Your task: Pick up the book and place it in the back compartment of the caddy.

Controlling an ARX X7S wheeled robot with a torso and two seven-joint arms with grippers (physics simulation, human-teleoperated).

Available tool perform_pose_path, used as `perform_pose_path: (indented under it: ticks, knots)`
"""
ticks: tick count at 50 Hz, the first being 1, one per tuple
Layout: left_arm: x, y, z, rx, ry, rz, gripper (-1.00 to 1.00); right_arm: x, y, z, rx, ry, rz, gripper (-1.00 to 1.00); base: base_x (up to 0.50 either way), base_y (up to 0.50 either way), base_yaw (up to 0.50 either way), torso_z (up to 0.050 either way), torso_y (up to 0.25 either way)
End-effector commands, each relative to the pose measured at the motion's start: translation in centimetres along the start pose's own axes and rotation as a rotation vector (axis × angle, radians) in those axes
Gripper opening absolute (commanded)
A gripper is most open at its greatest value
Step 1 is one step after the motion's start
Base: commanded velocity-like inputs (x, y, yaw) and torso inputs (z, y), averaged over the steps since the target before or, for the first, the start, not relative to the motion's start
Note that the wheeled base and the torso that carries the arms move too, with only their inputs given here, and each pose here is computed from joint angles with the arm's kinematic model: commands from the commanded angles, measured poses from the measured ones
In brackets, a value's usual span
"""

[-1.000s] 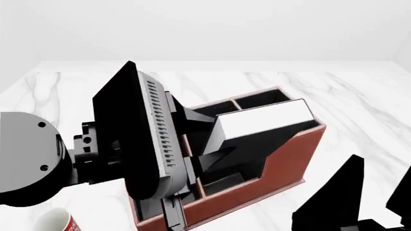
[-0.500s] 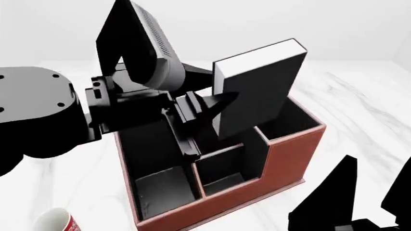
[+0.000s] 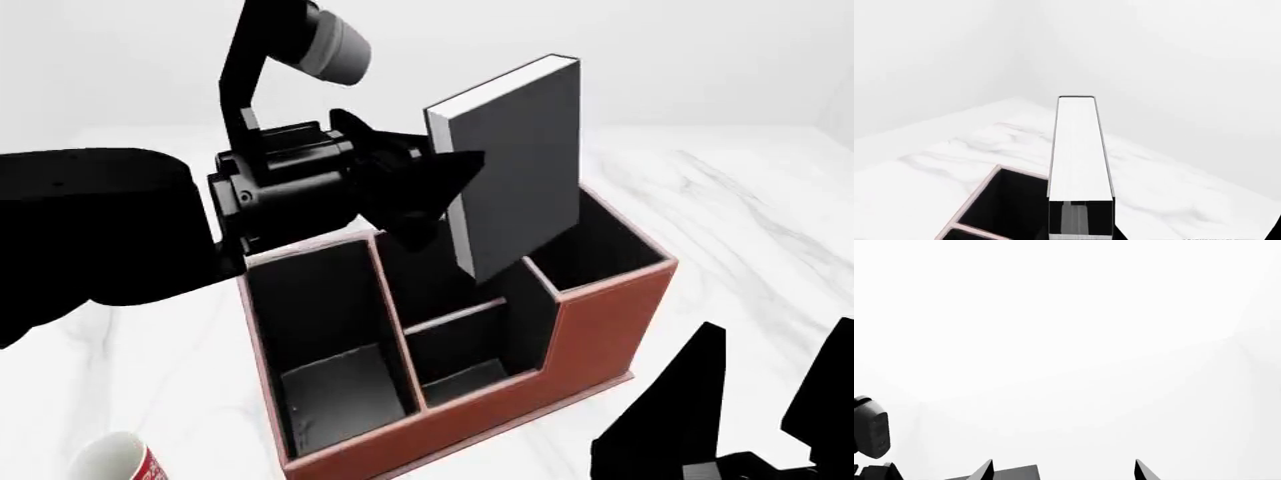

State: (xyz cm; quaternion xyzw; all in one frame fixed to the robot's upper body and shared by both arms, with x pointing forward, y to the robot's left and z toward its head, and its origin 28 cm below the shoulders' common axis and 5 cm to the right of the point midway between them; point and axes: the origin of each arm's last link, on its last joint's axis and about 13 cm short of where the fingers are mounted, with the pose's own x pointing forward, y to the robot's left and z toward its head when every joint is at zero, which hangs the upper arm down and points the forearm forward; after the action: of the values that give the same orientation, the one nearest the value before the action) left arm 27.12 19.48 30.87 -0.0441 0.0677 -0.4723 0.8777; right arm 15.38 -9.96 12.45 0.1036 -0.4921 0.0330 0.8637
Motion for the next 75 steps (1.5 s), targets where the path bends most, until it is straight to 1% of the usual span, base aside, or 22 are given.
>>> perform_pose_path:
  ticks: [1, 3, 5, 12, 13, 14, 15, 16, 23, 30, 37, 47, 53, 67, 75]
  knots:
    - [-0.4, -1.4, 0.5, 0.020, -0.013, -0.095, -1.00, 0.0, 0.0, -0.1, -0.024, -0.012, 0.020, 1.00, 0.00, 0.00, 0.00, 0.000, 0.000]
    - [-0.6, -1.5, 0.3, 0.031, -0.003, -0.100, -1.00, 0.1, 0.0, -0.1, -0.025, -0.012, 0.019, 1.00, 0.00, 0.00, 0.00, 0.000, 0.005]
    - [-0.8, -1.3, -0.6, 0.056, 0.039, -0.097, -1.00, 0.0, 0.0, -0.1, -0.024, -0.011, 0.021, 1.00, 0.00, 0.00, 0.00, 0.000, 0.000]
    - [-1.7, -1.4, -2.4, 0.098, 0.106, -0.116, -1.00, 0.0, 0.0, -0.1, -0.026, -0.010, 0.021, 1.00, 0.00, 0.00, 0.00, 0.000, 0.001]
    - [-2.1, -1.4, -2.5, 0.127, 0.121, -0.118, -1.00, -0.1, 0.0, -0.1, -0.027, -0.010, 0.023, 1.00, 0.00, 0.00, 0.00, 0.000, 0.000]
    - [-2.1, -1.4, -2.6, 0.128, 0.122, -0.116, -1.00, -0.1, 0.0, -0.2, -0.027, -0.008, 0.023, 1.00, 0.00, 0.00, 0.00, 0.000, 0.000]
    - [-2.3, -1.5, -2.5, 0.125, 0.123, -0.123, -1.00, -0.1, 0.0, -0.2, -0.026, -0.007, 0.022, 1.00, 0.00, 0.00, 0.00, 0.000, 0.000]
    - [-2.4, -1.5, -2.5, 0.138, 0.124, -0.117, -1.00, -0.1, 0.0, -0.2, -0.026, -0.007, 0.024, 1.00, 0.00, 0.00, 0.00, 0.000, 0.000]
    - [-2.8, -1.4, -2.4, 0.131, 0.110, -0.127, -1.00, -0.2, 0.1, -0.2, -0.024, -0.002, 0.029, 1.00, 0.00, 0.00, 0.00, 0.001, 0.001]
    - [-2.4, -1.5, -2.8, 0.143, 0.104, -0.143, -1.00, -0.2, 0.1, -0.3, -0.021, 0.001, 0.031, 1.00, 0.00, 0.00, 0.00, 0.000, 0.001]
    - [-2.1, -1.9, -2.5, 0.175, 0.083, -0.173, -1.00, -0.3, 0.1, -0.3, -0.018, 0.005, 0.032, 1.00, 0.00, 0.00, 0.00, 0.000, 0.001]
    - [-1.7, -1.9, -2.8, 0.183, 0.083, -0.187, -1.00, -0.3, 0.1, -0.3, -0.018, 0.005, 0.032, 1.00, 0.00, 0.00, 0.00, 0.000, 0.001]
    - [-1.5, -1.6, -2.9, 0.185, 0.078, -0.186, -1.00, -0.3, 0.2, -0.2, -0.017, 0.005, 0.033, 1.00, 0.00, 0.00, 0.00, 0.002, 0.000]
    - [0.0, -0.2, -2.6, 0.190, 0.060, -0.157, -1.00, -0.3, 0.1, -0.2, -0.017, 0.005, 0.031, 1.00, 0.00, 0.00, 0.00, 0.000, 0.001]
    - [0.2, 0.0, -2.8, 0.202, 0.055, -0.156, -1.00, -0.3, 0.1, -0.3, -0.017, 0.006, 0.031, 1.00, 0.00, 0.00, 0.00, 0.000, 0.001]
